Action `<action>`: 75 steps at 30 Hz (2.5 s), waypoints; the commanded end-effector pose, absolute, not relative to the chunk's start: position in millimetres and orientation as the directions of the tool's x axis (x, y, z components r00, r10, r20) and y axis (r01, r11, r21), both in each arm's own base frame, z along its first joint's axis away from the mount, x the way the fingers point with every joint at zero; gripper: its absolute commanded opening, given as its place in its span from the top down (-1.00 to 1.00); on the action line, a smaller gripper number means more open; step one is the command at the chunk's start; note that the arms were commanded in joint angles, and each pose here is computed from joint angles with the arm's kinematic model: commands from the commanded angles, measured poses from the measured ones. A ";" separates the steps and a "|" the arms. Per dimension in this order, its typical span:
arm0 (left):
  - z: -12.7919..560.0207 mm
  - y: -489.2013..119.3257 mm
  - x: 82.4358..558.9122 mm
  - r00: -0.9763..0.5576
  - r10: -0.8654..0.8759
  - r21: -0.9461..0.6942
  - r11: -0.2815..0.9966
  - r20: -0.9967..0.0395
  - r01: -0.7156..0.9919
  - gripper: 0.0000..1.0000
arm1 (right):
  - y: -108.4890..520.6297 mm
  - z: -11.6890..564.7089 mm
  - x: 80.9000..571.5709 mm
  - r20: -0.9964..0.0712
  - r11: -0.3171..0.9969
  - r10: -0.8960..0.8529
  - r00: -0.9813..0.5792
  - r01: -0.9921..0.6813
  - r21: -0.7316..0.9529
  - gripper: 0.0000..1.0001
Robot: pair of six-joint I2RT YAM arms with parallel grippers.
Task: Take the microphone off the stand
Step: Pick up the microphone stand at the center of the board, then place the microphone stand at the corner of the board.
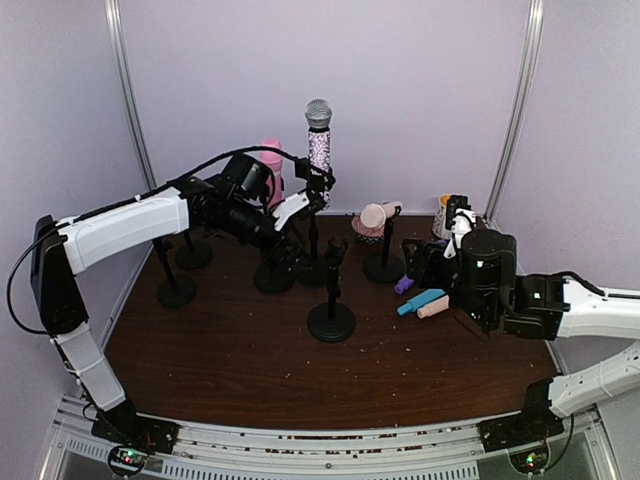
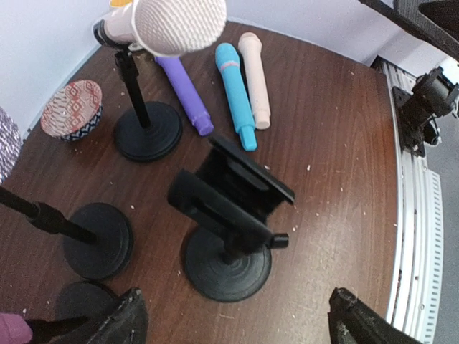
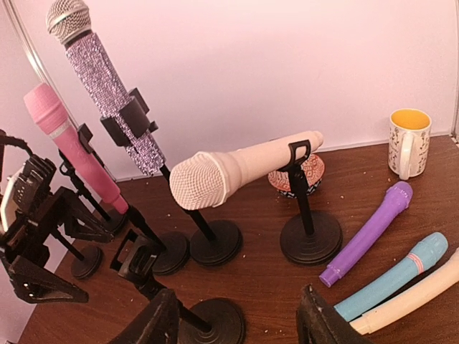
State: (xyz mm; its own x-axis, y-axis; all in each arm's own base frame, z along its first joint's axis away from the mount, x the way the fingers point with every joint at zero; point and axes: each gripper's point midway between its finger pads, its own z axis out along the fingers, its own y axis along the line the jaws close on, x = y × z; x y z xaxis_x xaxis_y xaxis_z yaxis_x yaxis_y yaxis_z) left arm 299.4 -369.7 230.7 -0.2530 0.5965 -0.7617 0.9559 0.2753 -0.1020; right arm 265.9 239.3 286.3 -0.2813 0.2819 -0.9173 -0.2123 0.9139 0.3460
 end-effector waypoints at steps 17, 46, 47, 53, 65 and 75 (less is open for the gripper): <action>176.4 -412.8 312.4 -0.209 0.556 -0.139 0.167 -0.804 0.976 -0.63 | 202.9 310.6 272.9 -0.932 0.930 0.304 -0.196 -0.150 0.335 -0.15; 172.4 -453.8 302.5 -0.065 0.490 -0.088 -0.024 -0.869 0.996 0.01 | 192.8 302.0 277.0 -0.913 0.895 0.356 -0.198 -0.210 0.394 -0.01; 169.8 -452.4 300.6 -0.061 0.497 -0.088 -0.031 -0.865 0.996 0.09 | 192.8 303.0 277.1 -0.914 0.895 0.355 -0.197 -0.210 0.393 -0.01; 159.0 -439.9 295.3 -0.034 0.545 -0.062 -0.033 -0.838 0.998 0.43 | 193.1 307.5 278.3 -0.920 0.901 0.343 -0.193 -0.210 0.380 0.00; 139.6 -355.3 297.3 -0.073 0.684 -0.006 0.101 -0.726 0.995 0.83 | 194.0 315.9 280.6 -0.928 0.910 0.323 -0.185 -0.210 0.358 0.00; 129.9 -243.5 319.1 -0.190 0.726 0.085 0.324 -0.661 0.942 0.82 | 197.0 314.1 282.2 -0.932 0.916 0.303 -0.196 -0.210 0.342 0.02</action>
State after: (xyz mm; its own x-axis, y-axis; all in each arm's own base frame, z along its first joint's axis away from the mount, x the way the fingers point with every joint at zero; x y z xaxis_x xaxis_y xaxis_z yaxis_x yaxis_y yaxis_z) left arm 305.1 -302.5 168.8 -0.1128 0.6016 -0.7908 0.9790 0.2034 0.0151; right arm 279.4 195.3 304.1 -0.2014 0.3070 -0.9302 -0.2069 0.9149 0.3467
